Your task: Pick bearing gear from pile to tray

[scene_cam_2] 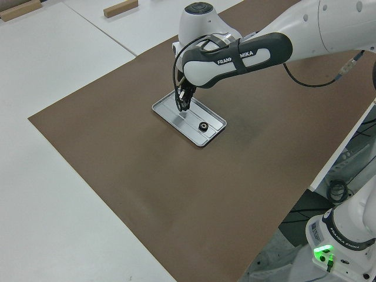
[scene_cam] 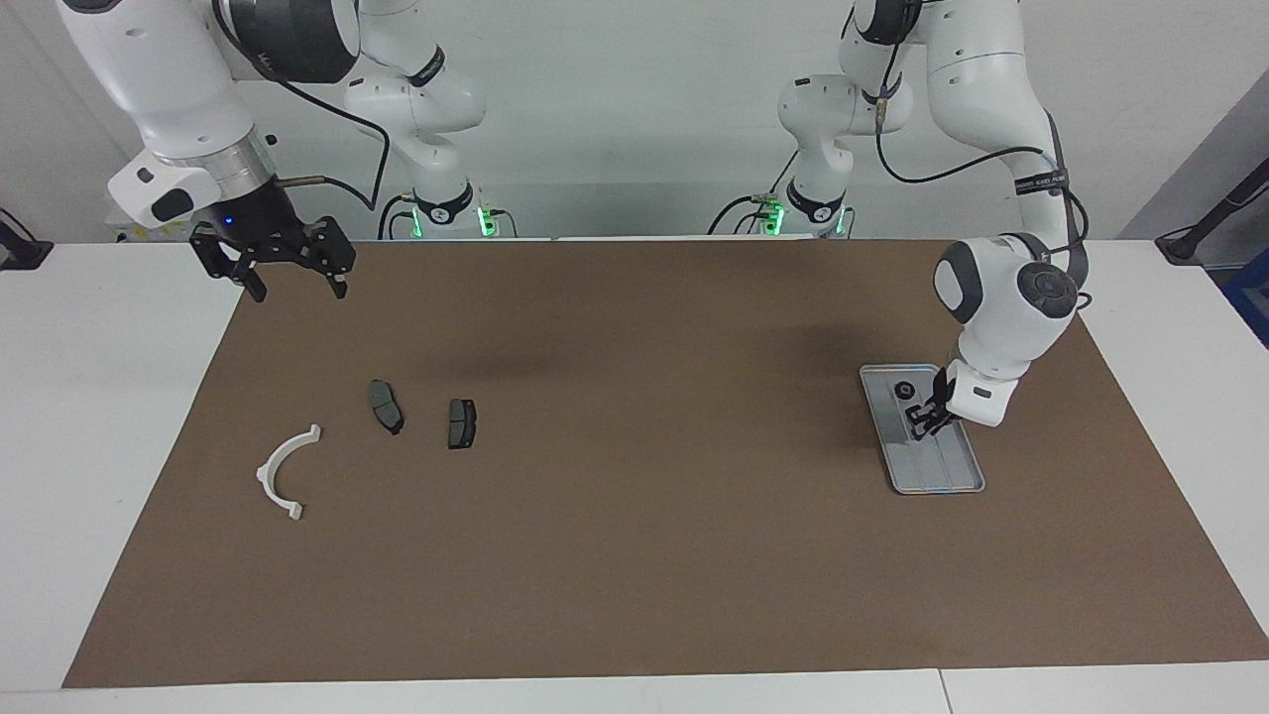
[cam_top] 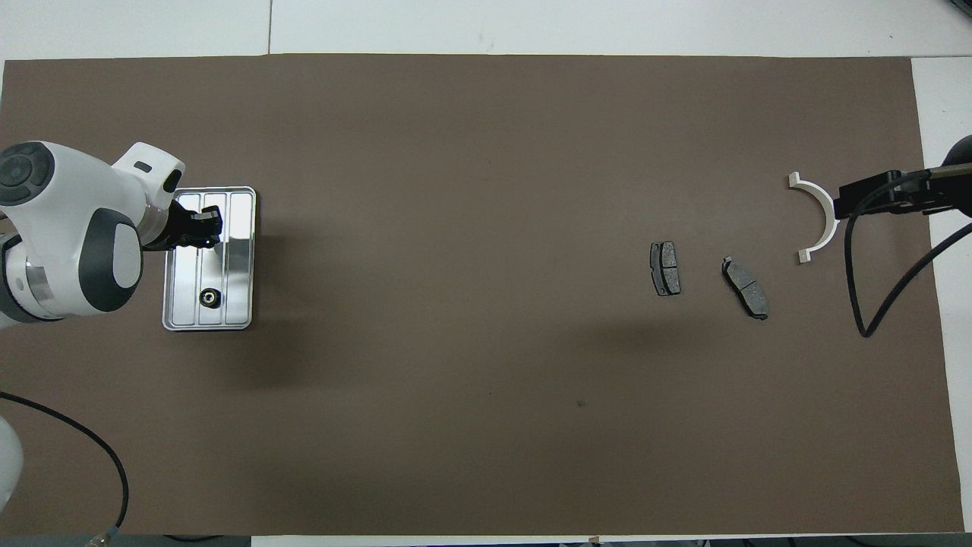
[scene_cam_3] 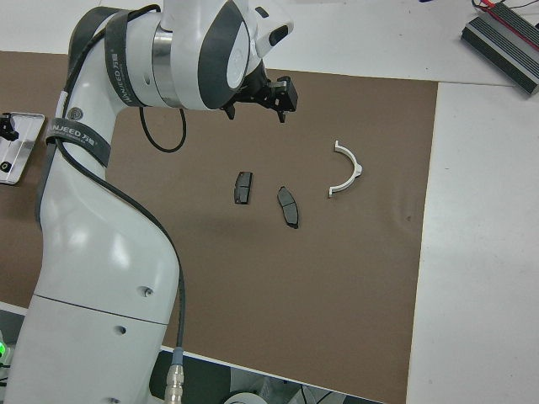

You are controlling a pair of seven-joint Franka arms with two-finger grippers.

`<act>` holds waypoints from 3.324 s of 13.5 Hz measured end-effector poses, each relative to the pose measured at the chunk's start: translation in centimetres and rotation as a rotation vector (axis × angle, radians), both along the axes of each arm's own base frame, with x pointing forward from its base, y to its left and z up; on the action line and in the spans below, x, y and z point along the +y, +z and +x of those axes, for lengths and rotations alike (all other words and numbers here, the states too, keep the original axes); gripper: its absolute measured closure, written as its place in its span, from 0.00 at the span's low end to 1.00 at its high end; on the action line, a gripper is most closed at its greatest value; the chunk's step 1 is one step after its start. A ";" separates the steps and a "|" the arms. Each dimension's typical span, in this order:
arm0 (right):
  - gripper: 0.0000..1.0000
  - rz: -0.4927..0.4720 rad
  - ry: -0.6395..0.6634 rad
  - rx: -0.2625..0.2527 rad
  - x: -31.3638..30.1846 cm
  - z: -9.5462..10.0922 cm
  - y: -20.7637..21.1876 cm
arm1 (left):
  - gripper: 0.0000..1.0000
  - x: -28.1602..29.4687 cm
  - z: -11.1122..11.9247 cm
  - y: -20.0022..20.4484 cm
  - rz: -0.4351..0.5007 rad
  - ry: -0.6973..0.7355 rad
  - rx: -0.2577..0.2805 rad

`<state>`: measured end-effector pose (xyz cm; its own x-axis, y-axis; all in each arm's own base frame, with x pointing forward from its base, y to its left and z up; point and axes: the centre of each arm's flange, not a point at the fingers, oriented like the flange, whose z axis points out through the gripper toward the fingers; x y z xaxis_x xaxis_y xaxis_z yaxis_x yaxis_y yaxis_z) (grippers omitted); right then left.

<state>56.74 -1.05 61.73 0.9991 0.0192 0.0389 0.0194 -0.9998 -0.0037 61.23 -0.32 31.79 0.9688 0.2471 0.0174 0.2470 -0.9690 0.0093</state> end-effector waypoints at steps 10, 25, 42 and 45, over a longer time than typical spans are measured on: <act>0.00 0.000 -0.003 0.000 0.0 0.0 0.0 | 0.76 0.1 -0.4 -1.8 0.002 -0.001 -0.004; 0.00 0.000 -0.002 -0.004 0.0 0.0 0.2 | 0.00 0.4 -3.1 18.7 -0.024 -0.006 0.120; 0.00 0.000 -0.002 -0.004 0.0 0.0 0.2 | 0.00 0.8 -7.2 25.4 -0.032 -0.005 0.131; 0.00 0.000 -0.002 -0.004 0.0 0.0 0.2 | 0.00 0.7 -6.8 25.6 -0.032 -0.033 0.089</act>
<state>56.70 -1.00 61.94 0.9989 0.0177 0.0430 0.0179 -0.9998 -0.0038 54.45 0.35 57.39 0.9737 0.2144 -0.0768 0.2164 -0.9761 0.0197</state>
